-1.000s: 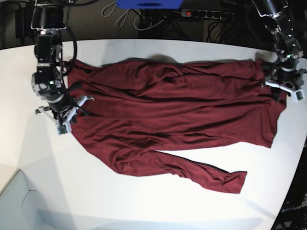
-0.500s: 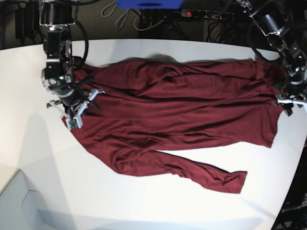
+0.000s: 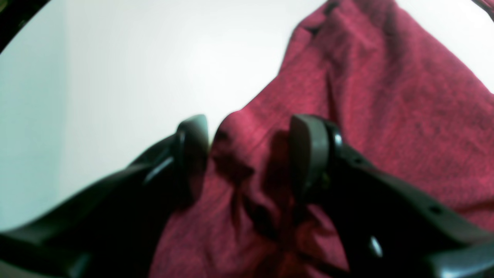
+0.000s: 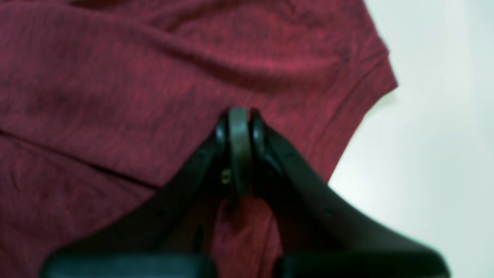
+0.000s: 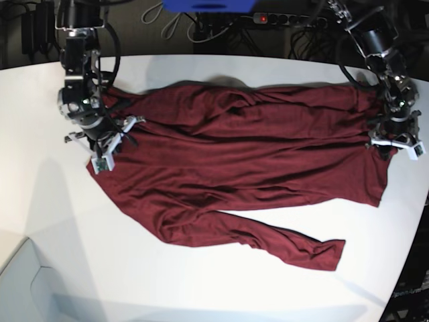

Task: Layout the t-shirt on the table in an organized manner, then fold the t-shirt properly
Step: 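Release the shirt with the left gripper and raise it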

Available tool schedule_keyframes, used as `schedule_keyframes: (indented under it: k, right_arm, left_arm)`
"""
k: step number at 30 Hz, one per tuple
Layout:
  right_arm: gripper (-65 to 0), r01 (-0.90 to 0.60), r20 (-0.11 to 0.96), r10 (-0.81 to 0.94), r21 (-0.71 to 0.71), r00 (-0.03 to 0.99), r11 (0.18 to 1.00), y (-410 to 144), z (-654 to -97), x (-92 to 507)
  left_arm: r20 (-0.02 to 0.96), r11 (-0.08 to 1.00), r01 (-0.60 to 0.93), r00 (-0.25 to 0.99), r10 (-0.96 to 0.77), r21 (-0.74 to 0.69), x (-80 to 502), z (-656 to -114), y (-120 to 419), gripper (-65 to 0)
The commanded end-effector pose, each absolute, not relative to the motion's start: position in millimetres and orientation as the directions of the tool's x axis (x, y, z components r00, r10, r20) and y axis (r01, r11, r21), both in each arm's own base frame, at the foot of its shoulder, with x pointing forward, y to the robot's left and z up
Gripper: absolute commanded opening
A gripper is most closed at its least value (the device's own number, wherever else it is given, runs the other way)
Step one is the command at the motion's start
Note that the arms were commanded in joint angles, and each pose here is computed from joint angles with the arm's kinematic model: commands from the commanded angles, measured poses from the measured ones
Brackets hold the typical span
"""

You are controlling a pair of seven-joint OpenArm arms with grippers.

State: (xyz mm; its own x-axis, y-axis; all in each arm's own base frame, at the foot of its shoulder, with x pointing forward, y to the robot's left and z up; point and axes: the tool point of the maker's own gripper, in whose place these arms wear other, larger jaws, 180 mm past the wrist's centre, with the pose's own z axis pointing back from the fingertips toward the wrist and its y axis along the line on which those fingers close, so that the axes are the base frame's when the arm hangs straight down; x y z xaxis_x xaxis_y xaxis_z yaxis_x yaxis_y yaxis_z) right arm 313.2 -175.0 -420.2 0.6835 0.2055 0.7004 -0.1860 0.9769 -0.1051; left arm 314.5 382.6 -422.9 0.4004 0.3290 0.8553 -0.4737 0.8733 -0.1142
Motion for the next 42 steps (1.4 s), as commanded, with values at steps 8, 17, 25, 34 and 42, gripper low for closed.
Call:
schedule_keyframes:
  k: [8,17,25,34,42]
  right_arm:
    - [-65.0,-0.179,0.738,0.205,-0.116,0.643,0.977,-177.6,-405.0,324.7]
    - [-65.0,-0.181,0.737,0.206,-0.114,0.644,0.977,-176.0,-405.4,324.5]
    - [-65.0,-0.181,0.737,0.206,-0.114,0.644,0.977,-176.0,-405.4,324.5]
    - [-65.0,-0.181,0.737,0.205,-0.113,0.644,0.977,-175.4,-405.5,324.5]
    - [-65.0,-0.181,0.737,0.203,-0.111,0.644,0.977,-174.8,-405.6,324.5]
  left_arm:
    - [0.917,0.888,-0.454,0.319,0.24,-0.074,320.3,-375.2,394.7,-65.0]
    - [0.962,0.913,-0.408,0.244,0.119,-0.01,309.2,-324.9,379.4,-64.9]
    - [0.965,0.927,-0.374,0.252,0.077,0.024,275.6,-316.9,349.4,-64.9]
    - [0.96,0.933,-0.356,0.273,0.056,0.047,240.7,-311.4,325.2,-64.9]
    - [0.943,0.971,-0.233,0.332,0.039,0.042,229.6,-323.0,278.1,-64.9]
